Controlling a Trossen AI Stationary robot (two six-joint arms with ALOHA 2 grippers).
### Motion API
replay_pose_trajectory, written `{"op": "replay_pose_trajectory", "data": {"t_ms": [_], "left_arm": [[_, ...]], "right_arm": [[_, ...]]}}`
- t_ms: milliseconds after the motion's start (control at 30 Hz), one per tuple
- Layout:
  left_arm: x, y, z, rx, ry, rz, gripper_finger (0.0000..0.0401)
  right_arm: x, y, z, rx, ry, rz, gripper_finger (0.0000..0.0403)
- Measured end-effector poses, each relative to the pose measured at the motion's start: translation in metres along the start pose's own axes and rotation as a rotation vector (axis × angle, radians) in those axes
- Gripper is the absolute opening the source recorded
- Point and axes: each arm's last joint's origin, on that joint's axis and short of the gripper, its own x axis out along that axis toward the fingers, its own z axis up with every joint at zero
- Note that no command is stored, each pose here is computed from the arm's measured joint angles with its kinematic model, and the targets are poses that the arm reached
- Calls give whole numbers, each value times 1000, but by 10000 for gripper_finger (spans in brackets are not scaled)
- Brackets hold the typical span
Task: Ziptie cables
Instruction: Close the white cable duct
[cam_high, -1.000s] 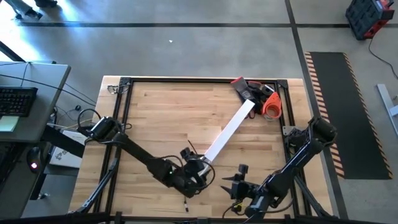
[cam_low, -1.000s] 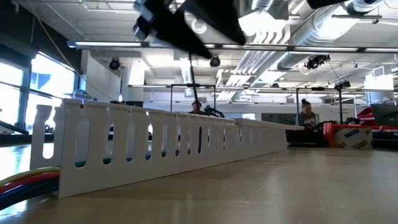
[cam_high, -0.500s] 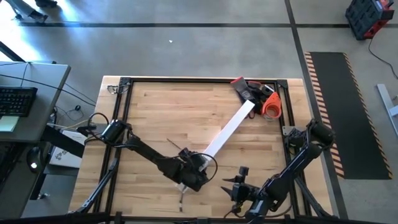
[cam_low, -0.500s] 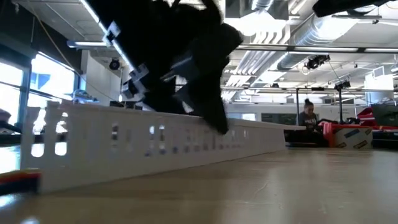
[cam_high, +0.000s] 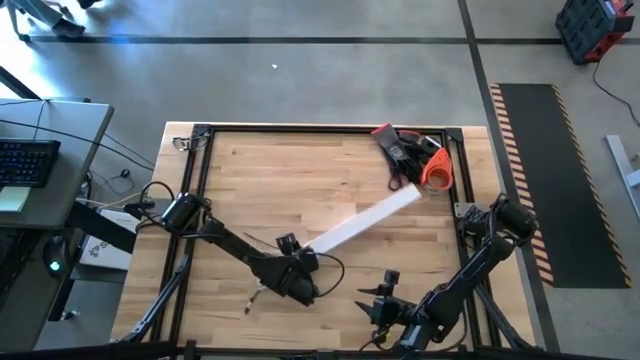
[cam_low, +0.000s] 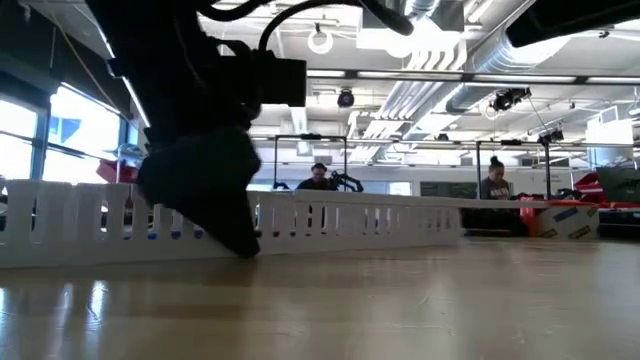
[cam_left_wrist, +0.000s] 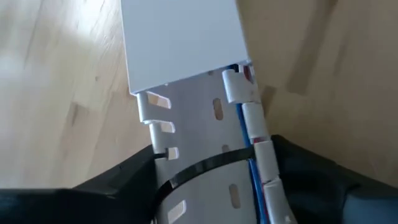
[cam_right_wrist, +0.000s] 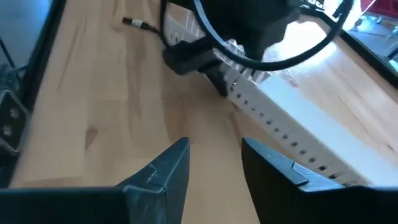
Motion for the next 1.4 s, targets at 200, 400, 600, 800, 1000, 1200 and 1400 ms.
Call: {"op": "replay_pose_trajectory", "data": {"t_ms": [200, 400, 600, 800, 1000, 1200, 1400], "left_arm": [[-11, -11, -12, 268, -17, -6, 230], [-24, -20, -30, 338, 8, 0, 230], [-29, -25, -37, 357, 13, -12, 234], [-29, -25, -37, 387, 43, -53, 234], [-24, -20, -31, 428, 75, -77, 234], [-13, -12, -22, 483, 122, -120, 234], [-5, 5, -26, 447, 110, -170, 234]], "right_arm": [[7, -7, 4, -204, 19, -25, 132], [17, -35, 12, -289, 169, -11, 134], [33, -81, 27, -293, 462, 176, 189], [10, -133, 23, -232, 854, 140, 256], [-34, -164, 10, -77, 1125, -115, 222], [-52, -158, -34, 69, 1209, -50, 117], [-60, -148, -69, 155, 1240, -42, 28]]}}
